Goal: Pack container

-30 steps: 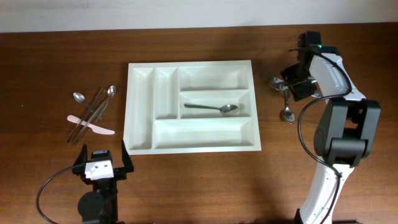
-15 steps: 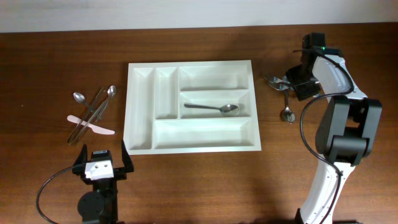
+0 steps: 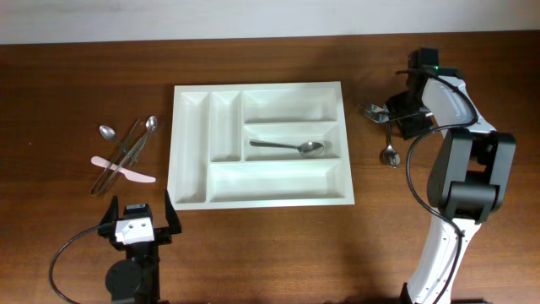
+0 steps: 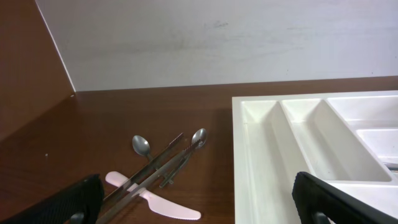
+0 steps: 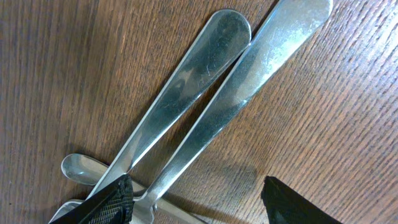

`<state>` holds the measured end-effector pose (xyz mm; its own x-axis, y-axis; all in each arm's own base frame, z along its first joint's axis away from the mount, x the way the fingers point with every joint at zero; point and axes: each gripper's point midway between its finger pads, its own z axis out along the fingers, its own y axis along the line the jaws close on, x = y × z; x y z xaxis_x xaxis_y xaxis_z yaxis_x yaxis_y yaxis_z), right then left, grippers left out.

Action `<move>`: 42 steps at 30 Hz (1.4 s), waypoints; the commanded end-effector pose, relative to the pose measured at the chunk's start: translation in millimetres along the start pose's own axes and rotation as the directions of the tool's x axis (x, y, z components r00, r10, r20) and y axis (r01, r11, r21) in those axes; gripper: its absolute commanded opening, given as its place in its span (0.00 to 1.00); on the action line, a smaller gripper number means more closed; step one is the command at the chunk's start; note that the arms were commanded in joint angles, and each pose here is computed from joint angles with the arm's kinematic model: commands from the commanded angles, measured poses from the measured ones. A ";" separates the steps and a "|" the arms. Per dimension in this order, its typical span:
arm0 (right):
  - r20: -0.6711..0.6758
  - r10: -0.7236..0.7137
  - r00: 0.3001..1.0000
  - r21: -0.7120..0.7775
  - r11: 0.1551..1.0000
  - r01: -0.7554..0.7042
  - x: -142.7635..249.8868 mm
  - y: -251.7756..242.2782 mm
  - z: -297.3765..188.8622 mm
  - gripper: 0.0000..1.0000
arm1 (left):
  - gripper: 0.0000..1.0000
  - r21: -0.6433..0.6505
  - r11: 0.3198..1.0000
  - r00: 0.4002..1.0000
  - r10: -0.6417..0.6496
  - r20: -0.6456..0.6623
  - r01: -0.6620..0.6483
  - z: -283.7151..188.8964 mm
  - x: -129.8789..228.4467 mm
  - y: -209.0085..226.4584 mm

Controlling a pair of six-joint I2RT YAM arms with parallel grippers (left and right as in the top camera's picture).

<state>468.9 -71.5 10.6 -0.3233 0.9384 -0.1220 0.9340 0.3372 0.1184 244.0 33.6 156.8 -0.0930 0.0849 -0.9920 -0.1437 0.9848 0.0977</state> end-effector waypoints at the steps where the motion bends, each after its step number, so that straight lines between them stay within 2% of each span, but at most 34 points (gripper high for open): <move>1: -0.013 0.004 1.000 0.022 1.000 -0.003 3.5 -4.3 9.4 0.67 | 0.99 0.006 1.000 1.000 0.009 0.003 -0.009 -0.4 0.0 -0.6; 10: -0.167 0.015 0.986 -0.002 1.000 -0.015 31.2 -2.6 10.3 0.66 | 0.99 0.006 1.000 1.000 0.009 0.003 -0.009 -0.4 0.0 -0.6; 20: -0.182 0.038 0.983 0.098 0.995 -0.021 31.1 -29.1 8.5 0.66 | 0.99 0.006 1.000 1.000 0.009 0.003 -0.009 -0.4 0.0 -0.6; 27: -0.121 -0.031 0.992 -0.031 0.999 0.028 6.0 -3.4 9.8 0.70 | 0.99 0.005 1.000 1.000 0.009 0.003 -0.009 -0.4 0.0 -0.6; 38: -0.139 -0.067 0.988 -0.143 0.989 0.047 7.7 20.8 6.7 0.71 | 0.99 0.006 1.000 1.000 0.009 0.003 -0.009 -0.4 0.0 -0.6; 42: -0.109 -0.073 0.991 -0.205 0.978 0.049 -0.4 37.6 0.7 0.71 | 0.99 0.005 1.000 1.000 0.009 0.003 -0.009 -0.4 0.0 -0.6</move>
<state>491.0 -61.0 11.5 -0.3889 0.9211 -0.0199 0.8854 0.3796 0.2682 244.0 33.6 156.8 -0.0930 0.0849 -0.9920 -0.1437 0.9848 0.0977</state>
